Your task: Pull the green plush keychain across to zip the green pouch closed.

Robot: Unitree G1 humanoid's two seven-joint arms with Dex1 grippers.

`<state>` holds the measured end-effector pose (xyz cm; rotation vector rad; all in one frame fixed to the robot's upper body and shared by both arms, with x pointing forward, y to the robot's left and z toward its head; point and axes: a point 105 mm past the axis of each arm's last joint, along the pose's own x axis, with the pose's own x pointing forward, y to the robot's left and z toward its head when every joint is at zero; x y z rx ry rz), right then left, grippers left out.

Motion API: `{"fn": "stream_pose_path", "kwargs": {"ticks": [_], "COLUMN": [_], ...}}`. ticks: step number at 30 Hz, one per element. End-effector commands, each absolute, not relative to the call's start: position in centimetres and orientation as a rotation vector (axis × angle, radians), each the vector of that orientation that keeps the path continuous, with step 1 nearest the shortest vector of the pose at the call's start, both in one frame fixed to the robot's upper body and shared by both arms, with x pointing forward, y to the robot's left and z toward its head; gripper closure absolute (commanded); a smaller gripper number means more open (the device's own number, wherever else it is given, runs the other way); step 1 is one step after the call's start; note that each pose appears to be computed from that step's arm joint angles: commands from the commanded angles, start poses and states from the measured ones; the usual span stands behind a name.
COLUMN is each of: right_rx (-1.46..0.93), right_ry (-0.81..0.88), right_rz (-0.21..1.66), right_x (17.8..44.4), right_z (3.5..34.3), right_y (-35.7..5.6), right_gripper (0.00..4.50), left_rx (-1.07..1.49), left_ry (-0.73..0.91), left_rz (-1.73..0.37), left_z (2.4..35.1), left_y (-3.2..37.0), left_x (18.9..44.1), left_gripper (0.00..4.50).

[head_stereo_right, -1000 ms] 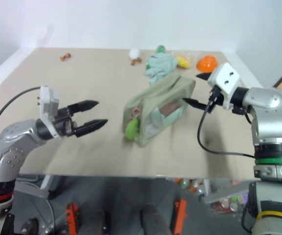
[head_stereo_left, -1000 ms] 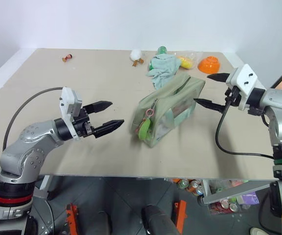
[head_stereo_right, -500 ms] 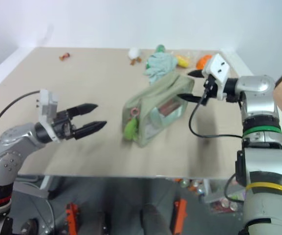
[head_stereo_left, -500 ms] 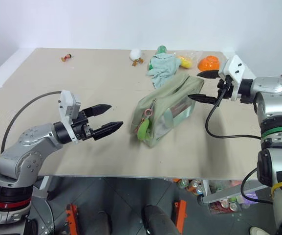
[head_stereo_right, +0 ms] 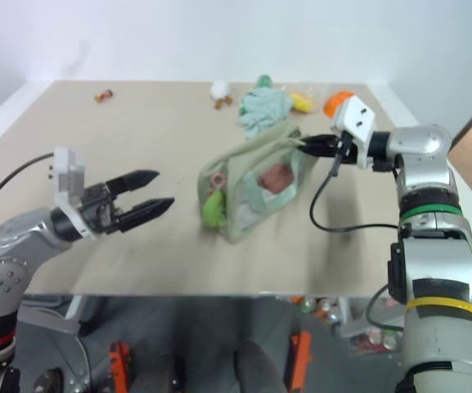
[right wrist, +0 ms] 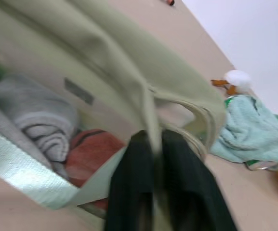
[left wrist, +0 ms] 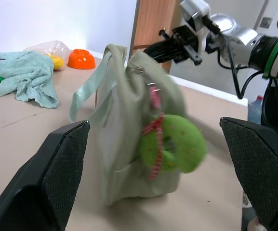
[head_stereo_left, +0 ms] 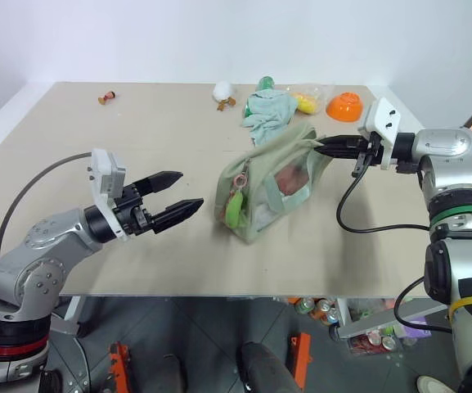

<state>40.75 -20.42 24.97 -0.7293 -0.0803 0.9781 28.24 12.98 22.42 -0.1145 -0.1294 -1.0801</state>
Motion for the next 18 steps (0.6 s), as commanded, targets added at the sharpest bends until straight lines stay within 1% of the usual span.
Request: {"fn": "stream_pose_path", "kwargs": {"ticks": [1, 4, 8, 13, 16, 18], "right_rx": [-0.731, -0.745, -0.745, -0.753, -0.74, -0.741], "right_ry": [-0.135, -0.146, -0.156, -0.162, -0.167, -0.172], "right_rz": [0.974, 0.969, 0.97, 0.963, 0.927, 0.905], "right_x": [40.4, 40.2, 39.5, 38.1, 37.0, 36.3], "right_z": [26.6, 26.9, 27.3, 27.5, 27.7, 28.0], "right_y": [-20.5, -20.7, -21.0, -20.9, -20.9, -20.8], "right_gripper": [4.17, 4.17, 4.17, 4.17, 4.17, 4.17], "left_rx": [-0.111, -0.147, -0.13, -0.047, 0.03, 0.036], "left_ry": [-0.156, -0.124, -0.091, -0.129, -0.166, -0.171], "left_rz": [-1.134, -1.161, -1.194, -1.185, -1.159, -1.155], "left_z": [23.9, 24.0, 24.0, 24.4, 24.5, 24.3], "left_y": [12.7, 12.6, 12.4, 12.6, 12.8, 12.8], "left_x": [27.4, 27.4, 27.3, 27.9, 28.5, 28.7], "left_gripper": [0.0, 0.0, 0.0, 0.0, 0.0, 0.0]}}
